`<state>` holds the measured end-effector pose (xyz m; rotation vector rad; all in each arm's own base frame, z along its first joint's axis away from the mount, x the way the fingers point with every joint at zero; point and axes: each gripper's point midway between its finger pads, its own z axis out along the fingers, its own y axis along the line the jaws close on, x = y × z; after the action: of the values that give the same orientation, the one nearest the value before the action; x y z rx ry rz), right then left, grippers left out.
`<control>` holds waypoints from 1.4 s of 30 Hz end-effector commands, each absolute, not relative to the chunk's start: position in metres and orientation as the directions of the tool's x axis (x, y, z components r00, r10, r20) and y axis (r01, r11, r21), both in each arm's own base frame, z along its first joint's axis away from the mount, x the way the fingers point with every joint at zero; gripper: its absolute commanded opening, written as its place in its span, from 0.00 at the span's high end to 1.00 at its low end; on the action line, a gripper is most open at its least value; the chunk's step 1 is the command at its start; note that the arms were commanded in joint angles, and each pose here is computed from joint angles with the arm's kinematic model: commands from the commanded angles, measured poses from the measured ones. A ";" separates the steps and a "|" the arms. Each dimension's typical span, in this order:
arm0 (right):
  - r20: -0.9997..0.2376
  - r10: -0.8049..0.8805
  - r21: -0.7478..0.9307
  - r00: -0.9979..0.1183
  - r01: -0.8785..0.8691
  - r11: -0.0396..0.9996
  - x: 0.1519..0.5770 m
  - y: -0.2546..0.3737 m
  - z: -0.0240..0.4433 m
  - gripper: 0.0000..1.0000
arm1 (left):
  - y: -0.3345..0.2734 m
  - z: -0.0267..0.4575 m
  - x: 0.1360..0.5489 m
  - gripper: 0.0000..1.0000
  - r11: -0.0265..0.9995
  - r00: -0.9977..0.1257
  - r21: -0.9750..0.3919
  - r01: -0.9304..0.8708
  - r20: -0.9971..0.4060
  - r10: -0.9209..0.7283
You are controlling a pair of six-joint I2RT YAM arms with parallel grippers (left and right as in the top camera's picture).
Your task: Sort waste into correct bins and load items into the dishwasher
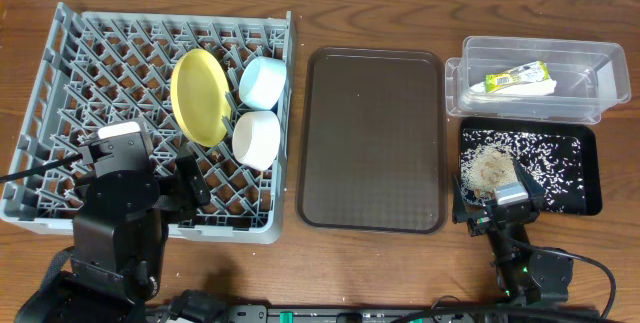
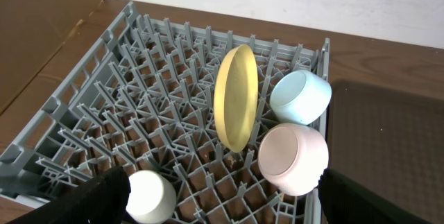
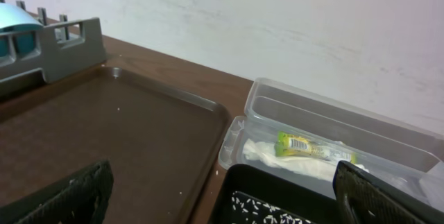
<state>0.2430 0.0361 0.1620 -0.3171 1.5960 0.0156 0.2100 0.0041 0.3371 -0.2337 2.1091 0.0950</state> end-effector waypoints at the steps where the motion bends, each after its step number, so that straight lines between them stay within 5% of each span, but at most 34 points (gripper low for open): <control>1: -0.979 -0.202 -0.195 -0.015 -0.205 0.959 0.243 0.035 0.161 0.01 | 0.004 0.342 0.209 0.10 0.978 -0.497 -0.037 -0.206 -0.857 -0.137; 24: -0.979 -0.202 -0.195 -0.015 -0.205 0.959 0.243 0.035 0.161 0.01 | 0.014 0.336 0.207 0.10 0.968 -0.494 -0.011 -0.252 -0.858 -0.139; 30: -0.979 -0.202 -0.195 -0.015 -0.205 0.959 0.243 0.035 0.161 0.01 | 0.034 0.311 0.214 0.10 0.895 -0.342 -0.224 -0.386 -0.866 -0.364; 42: -0.979 -0.202 -0.195 -0.015 -0.205 0.959 0.243 0.035 0.161 0.01 | 0.040 0.253 0.210 0.10 0.874 -0.066 -0.380 -0.303 -0.907 -0.417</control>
<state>0.2430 0.0360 0.1620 -0.3169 1.5960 0.0147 0.2136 0.0419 0.2633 -0.5758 1.7110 -0.0709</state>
